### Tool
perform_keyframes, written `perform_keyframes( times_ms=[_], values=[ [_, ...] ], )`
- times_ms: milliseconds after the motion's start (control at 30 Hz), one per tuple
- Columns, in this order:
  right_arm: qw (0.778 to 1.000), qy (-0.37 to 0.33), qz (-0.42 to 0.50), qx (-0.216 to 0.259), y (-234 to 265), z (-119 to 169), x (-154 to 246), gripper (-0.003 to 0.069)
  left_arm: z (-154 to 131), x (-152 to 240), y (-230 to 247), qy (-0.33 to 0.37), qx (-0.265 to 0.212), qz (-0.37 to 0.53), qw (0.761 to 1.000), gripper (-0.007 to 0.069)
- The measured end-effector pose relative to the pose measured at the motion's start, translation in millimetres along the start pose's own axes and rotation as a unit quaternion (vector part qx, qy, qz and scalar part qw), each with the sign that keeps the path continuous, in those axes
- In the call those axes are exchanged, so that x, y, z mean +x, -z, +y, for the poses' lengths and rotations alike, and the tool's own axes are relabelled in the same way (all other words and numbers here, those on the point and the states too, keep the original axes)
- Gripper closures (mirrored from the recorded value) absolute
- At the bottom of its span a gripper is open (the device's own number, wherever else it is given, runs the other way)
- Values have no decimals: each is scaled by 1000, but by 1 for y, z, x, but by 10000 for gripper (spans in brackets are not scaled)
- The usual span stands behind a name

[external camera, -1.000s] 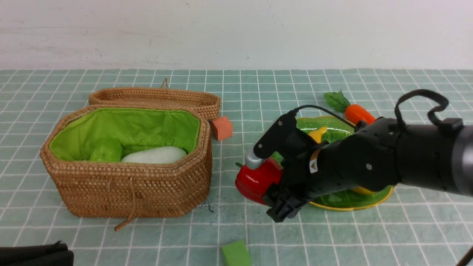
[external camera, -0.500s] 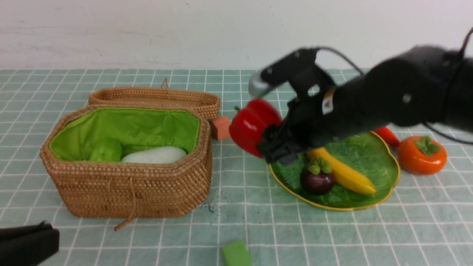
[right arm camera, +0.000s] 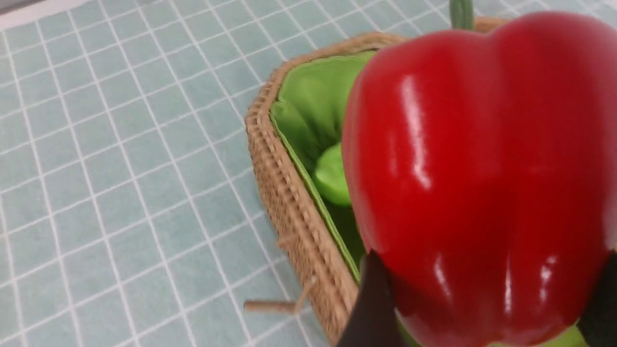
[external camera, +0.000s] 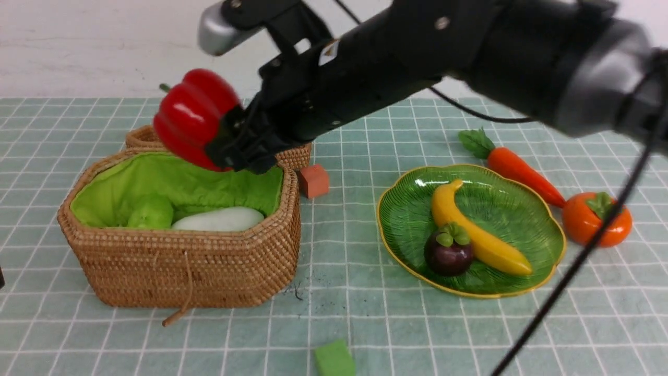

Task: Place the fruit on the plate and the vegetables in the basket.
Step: Grab a mountain bell pepper with your right arm and put it into the left basket, then grab a tomato with your right arm and place it on the plate on the right.

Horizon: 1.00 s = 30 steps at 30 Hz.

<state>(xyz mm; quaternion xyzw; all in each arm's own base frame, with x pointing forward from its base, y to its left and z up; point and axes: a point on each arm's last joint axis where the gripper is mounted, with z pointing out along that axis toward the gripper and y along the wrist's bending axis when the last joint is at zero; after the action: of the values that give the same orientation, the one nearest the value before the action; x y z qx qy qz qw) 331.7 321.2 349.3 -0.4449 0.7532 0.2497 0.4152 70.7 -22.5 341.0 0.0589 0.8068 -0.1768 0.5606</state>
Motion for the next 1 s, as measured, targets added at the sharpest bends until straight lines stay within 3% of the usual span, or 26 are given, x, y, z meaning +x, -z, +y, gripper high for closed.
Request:
perform_keyframes(
  times_ms=[233,267,367,533,633,700,833,933,1000],
  values=[
    [999,5,33,3,-58,-15,31,139,-3,0,0,12,15,-1,1000,593],
    [999,5,34,3,-59,-15,32,130,-3,0,0,12,16,-2,1000,593],
    [999,10,33,3,-54,-14,28,-1,-5,-2,0,15,29,-11,999,593],
    [999,6,34,4,-20,-8,9,3,-8,-5,0,17,46,-25,998,593],
    [999,-8,47,17,23,-3,-7,75,-10,-7,1,17,57,-37,998,593],
    [995,-18,76,55,69,-4,-15,201,-13,-9,1,9,71,-49,996,593],
    [974,-67,146,161,150,-15,-13,527,-19,-8,2,-17,105,-48,993,593],
    [959,-103,158,211,175,-27,-8,638,-23,-6,3,-27,128,-39,991,593],
    [948,-130,160,244,191,-36,0,668,-27,-5,4,-36,147,-33,988,593]
  ],
)
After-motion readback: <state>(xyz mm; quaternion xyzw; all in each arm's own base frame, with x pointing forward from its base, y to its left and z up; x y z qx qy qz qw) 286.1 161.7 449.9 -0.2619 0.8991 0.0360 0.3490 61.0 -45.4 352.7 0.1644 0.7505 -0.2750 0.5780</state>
